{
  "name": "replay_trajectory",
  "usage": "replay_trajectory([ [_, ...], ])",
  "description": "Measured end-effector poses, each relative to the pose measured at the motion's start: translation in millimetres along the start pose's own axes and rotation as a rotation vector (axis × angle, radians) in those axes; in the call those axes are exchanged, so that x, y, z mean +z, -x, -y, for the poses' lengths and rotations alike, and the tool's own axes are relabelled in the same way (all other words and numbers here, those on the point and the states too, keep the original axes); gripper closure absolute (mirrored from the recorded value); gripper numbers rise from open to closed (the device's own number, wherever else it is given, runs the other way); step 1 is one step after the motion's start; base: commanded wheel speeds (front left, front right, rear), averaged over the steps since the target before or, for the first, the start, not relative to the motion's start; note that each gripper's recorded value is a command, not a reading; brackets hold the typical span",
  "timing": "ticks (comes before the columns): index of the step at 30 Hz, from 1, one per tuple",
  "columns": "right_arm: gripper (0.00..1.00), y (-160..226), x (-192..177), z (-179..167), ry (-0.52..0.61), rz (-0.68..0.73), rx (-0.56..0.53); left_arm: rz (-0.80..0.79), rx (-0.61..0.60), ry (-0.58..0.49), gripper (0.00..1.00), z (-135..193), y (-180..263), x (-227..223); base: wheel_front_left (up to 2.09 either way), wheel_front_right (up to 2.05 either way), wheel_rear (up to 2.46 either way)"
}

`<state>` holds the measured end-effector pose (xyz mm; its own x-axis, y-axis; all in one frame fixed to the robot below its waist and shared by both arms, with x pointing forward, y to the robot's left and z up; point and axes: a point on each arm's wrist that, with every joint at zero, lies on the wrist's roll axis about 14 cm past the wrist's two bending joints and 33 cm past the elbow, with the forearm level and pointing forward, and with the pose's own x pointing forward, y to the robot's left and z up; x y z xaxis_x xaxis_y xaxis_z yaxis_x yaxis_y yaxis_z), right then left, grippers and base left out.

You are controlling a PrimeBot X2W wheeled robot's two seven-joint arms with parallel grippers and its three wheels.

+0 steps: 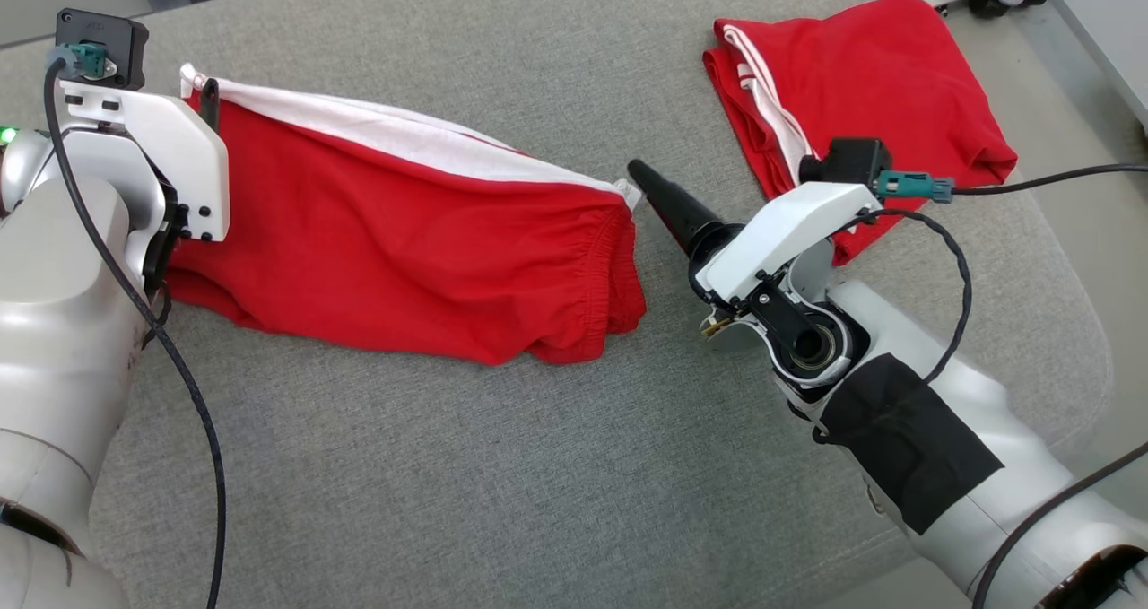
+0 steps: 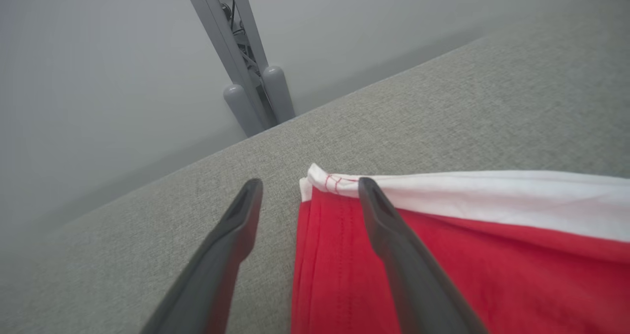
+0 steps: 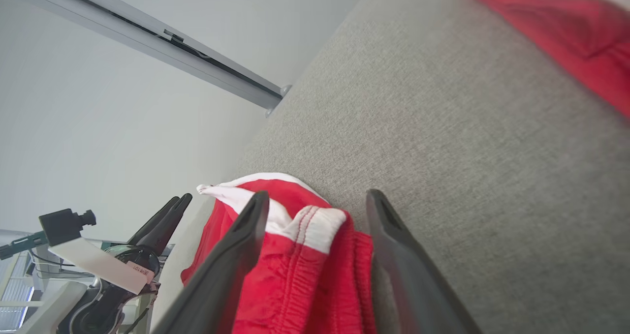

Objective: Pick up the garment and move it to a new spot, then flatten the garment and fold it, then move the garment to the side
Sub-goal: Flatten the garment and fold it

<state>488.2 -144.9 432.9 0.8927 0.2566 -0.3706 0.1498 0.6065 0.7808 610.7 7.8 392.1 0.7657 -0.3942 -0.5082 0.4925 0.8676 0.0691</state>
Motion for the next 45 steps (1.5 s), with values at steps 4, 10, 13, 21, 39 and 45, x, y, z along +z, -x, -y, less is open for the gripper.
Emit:
replay_trajectory([
  [4,0.0,4,16,-2,0.074,0.069,-0.002,0.021,0.012,0.003,0.0,-1,5,8,0.0,0.0,0.0],
  [10,0.0,16,43,-14,0.27,0.2,0.036,0.119,0.043,0.016,0.0,-7,19,29,0.0,0.0,0.0],
  [13,0.0,23,54,-27,0.367,0.24,0.075,0.2,0.053,0.019,0.0,-7,31,47,0.0,0.0,0.0],
  [21,0.0,50,96,-53,0.606,0.391,0.142,0.426,0.059,-0.011,0.0,-9,82,100,0.0,0.0,0.0],
  [39,0.0,106,34,-82,0.768,0.541,0.249,0.748,0.332,0.074,0.0,-25,266,56,0.0,0.0,0.0],
  [45,0.0,114,11,-69,0.759,0.511,0.223,0.724,0.428,0.152,0.0,-27,294,18,0.0,0.0,0.0],
])
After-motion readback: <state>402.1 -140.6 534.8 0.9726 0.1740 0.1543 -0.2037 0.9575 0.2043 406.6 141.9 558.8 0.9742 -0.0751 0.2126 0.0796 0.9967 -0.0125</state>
